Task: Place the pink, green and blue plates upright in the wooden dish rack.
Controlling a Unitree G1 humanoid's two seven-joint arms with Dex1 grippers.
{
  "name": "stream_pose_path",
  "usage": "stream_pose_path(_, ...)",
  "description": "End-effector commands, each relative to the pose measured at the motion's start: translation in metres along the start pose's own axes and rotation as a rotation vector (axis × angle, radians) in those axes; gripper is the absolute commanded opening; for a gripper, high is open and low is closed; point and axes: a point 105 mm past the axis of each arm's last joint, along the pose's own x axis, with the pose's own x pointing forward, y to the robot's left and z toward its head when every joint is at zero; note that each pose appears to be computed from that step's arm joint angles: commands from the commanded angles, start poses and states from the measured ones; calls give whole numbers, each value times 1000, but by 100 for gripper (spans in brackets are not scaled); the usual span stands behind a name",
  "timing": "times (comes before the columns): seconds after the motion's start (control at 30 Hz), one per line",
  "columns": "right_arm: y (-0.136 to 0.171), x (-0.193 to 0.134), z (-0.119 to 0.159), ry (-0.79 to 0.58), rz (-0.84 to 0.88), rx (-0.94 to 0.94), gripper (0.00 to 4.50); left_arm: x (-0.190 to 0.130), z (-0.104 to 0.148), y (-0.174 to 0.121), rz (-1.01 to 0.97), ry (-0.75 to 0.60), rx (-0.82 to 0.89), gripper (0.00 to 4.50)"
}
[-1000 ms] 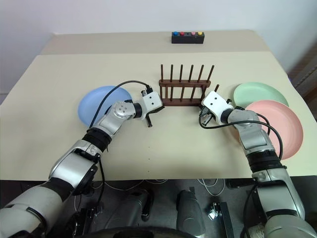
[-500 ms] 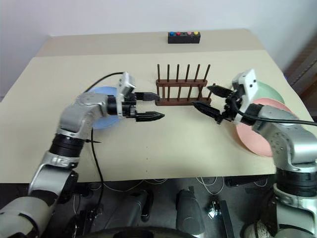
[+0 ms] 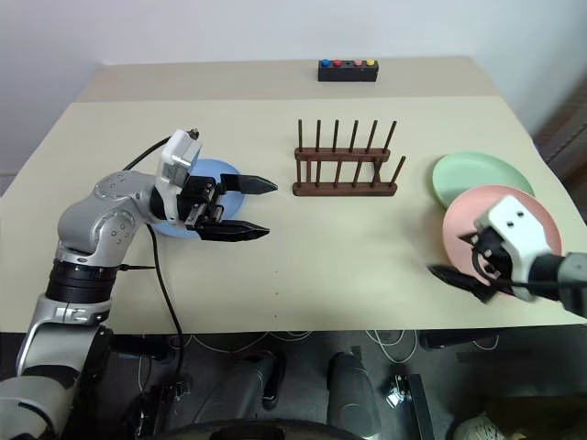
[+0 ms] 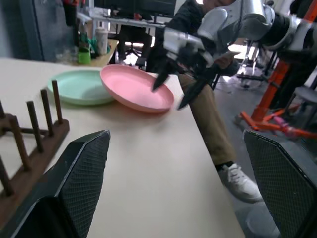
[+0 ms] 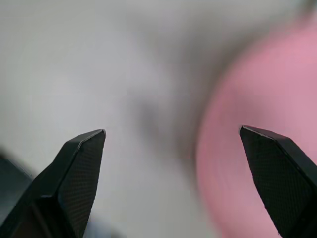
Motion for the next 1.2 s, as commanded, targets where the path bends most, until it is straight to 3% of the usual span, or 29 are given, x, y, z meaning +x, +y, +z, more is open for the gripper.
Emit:
stream_pose_path(0.03,-7,-2,-1,18,-62,-17,442,1,8,-3,-8,-4,130,442)
stream_pose_path(0.17,-9,6,-7,48,-82,-43,442,2,6,-4,0,2,158,442)
stream_pose_path(0.27,-20,13,-13,80,-130,-56,366,2,6,-5,1,3,158,450)
stream_pose_path(0.5,-24,23,-21,126,-141,-85,18,1,6,-6,18,12,164,450)
stream_pose_path(0.9,-31,-7,31,-8,-139,-122,8,-2,6,-3,49,13,149,450)
stream_pose_path(1.07,-23,-28,74,-188,-87,-123,8,-2,7,0,55,8,148,450)
stream_pose_path(1.2,-40,-57,134,-567,-128,-30,8,-3,10,2,62,-8,152,450)
